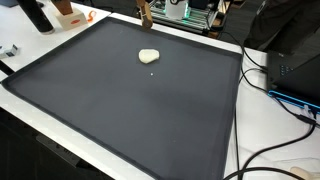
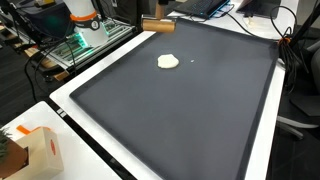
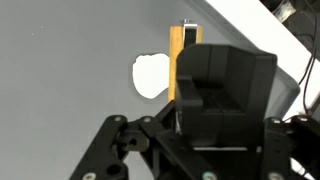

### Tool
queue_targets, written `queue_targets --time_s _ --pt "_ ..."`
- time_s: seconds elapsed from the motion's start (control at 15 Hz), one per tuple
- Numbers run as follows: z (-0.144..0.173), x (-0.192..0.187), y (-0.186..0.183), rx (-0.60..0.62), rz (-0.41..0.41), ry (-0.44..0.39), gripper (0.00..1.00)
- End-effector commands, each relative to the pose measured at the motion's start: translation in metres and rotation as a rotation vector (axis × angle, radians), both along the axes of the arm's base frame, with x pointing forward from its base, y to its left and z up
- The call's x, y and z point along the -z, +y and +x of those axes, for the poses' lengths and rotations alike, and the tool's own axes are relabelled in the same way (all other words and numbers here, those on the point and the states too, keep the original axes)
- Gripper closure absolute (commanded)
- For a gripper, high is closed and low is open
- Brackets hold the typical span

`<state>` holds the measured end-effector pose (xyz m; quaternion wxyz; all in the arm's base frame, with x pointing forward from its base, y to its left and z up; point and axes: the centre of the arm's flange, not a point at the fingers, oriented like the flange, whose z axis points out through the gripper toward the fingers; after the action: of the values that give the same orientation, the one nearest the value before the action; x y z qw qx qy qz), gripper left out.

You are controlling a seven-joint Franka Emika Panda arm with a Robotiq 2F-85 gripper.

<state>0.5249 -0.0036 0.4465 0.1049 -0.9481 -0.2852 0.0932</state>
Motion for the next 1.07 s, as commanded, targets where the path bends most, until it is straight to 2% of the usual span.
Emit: queue_targets --time_s 0.0,0.07,0.2,0.27,0.4,0.53,1.0 --pt "0.0 -0.006 -0.001 0.051 -0.012 -0.005 0.81" --pt "-0.001 -0.009 -0.001 0.062 -0.016 -0.01 0.56" --pt "0.0 -0.007 0.0 0.058 -0.015 -0.005 0.56" --pt "0.0 -0.005 0.0 0.058 -0.015 -0.001 0.81" --pt "0.008 0.009 0.006 0.192 -0.086 0.014 0.81" --pt "0.013 0.021 0.014 0.297 -0.135 -0.022 0.81" --pt "0.026 0.065 0.041 0.549 -0.396 -0.128 0.81"
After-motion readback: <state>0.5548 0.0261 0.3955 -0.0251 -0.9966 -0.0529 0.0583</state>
